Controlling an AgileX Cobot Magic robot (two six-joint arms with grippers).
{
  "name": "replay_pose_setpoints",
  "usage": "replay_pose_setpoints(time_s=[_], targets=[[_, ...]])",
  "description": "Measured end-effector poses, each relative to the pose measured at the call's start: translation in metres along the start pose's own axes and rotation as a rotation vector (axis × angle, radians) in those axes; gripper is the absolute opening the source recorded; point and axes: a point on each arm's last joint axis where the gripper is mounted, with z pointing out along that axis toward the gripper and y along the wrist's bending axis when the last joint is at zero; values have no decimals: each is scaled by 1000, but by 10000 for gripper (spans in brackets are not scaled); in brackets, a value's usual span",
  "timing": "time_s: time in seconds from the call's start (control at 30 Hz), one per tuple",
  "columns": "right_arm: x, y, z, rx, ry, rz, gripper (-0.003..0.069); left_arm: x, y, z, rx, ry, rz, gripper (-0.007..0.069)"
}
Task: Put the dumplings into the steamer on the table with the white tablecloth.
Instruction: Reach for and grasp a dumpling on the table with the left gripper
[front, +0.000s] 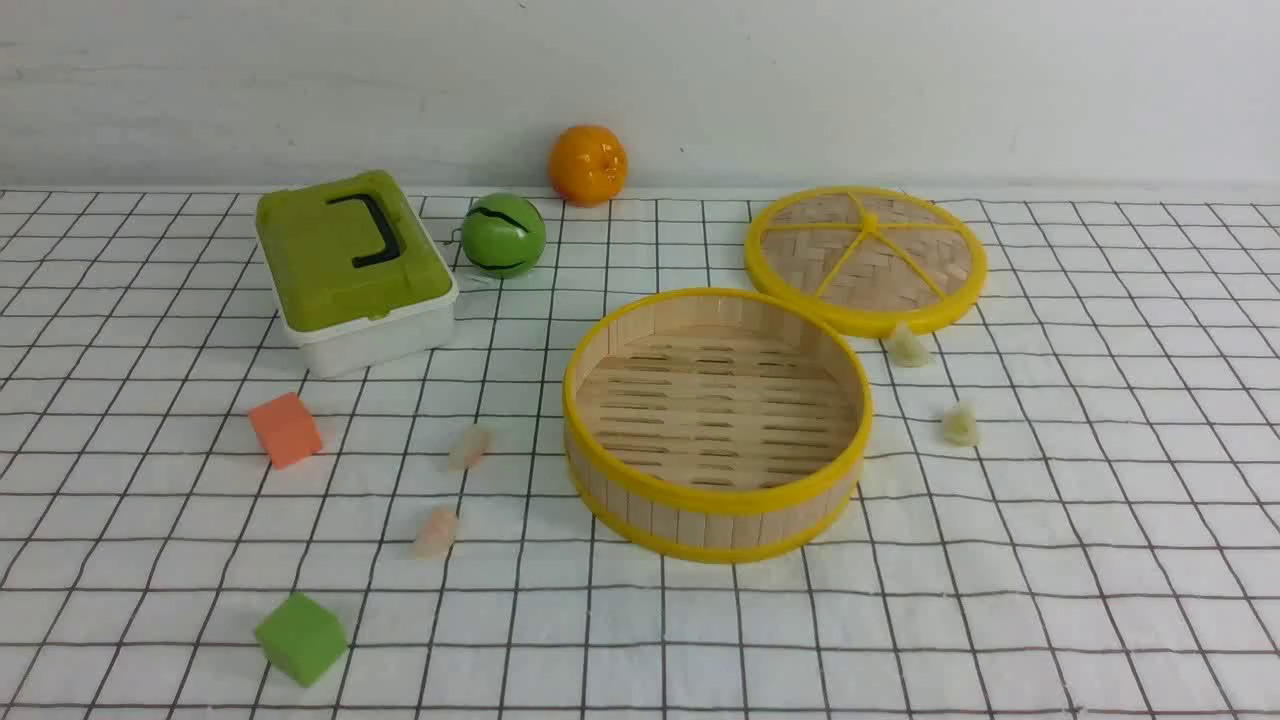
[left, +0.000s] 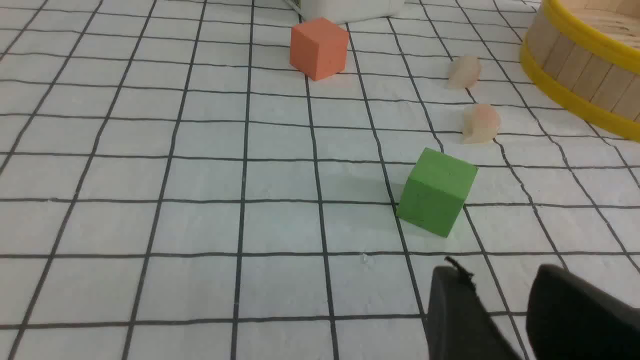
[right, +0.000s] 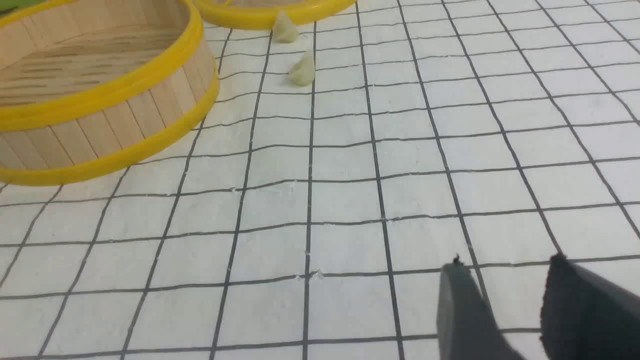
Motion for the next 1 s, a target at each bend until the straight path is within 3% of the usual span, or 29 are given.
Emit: replay_pose_setpoints(time_s=[0.7,1.0], targets=[[0,0,0,0,0,-1,239,0,0,0,-1,0,3,237],[0,0,0,1,-4,-4,239,-7,1,0,-17,-72,83,237]])
